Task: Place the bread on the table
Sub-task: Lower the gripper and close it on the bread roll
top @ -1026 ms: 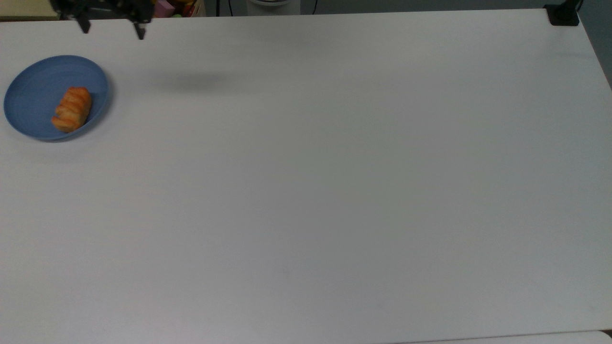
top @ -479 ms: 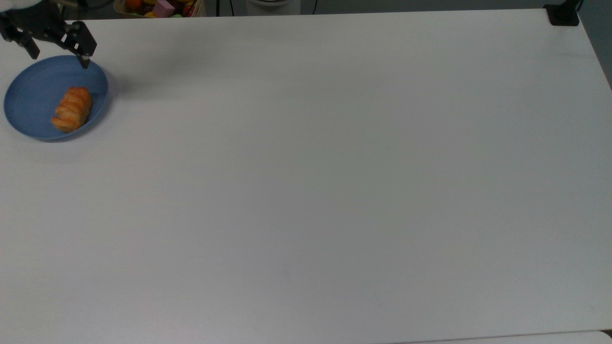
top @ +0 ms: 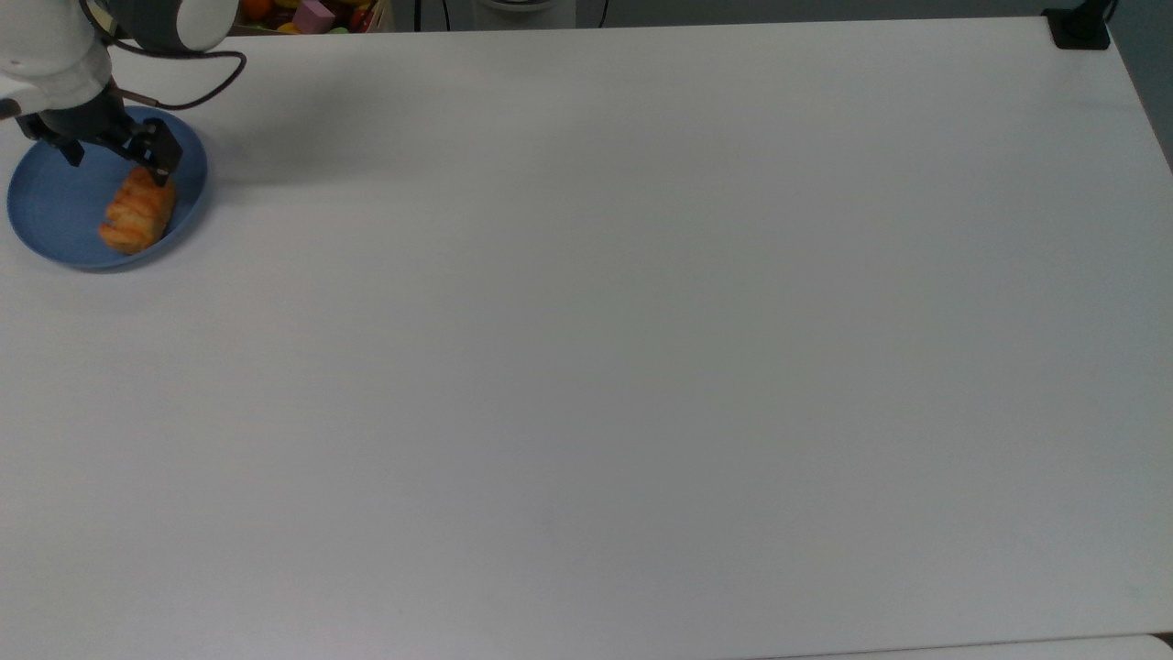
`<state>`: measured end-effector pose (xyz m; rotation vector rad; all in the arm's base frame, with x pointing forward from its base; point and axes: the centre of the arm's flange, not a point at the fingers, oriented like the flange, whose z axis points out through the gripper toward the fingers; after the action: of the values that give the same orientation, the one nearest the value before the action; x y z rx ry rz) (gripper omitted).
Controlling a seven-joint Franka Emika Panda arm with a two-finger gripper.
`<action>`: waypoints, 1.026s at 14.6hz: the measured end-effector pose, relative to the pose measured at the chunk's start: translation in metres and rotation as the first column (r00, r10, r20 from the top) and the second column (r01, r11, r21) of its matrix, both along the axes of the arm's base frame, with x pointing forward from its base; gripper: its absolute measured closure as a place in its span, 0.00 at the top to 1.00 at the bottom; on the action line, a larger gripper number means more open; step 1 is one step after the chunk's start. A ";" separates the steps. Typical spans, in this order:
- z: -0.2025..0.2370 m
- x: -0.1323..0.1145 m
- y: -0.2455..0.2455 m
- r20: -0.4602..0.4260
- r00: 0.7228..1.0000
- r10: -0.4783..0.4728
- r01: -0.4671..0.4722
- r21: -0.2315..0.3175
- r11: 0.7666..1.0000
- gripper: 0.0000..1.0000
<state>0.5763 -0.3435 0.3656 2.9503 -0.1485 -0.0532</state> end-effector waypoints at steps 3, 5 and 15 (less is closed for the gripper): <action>-0.017 0.001 0.000 0.020 1.000 -0.001 0.001 -0.008 1.000 0.93; -0.027 0.002 0.000 0.048 0.999 -0.007 0.007 -0.010 1.000 0.85; -0.031 0.004 0.001 0.068 0.998 -0.007 0.008 -0.014 1.000 0.24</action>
<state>0.5801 -0.3422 0.3349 2.9385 -0.1684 0.0465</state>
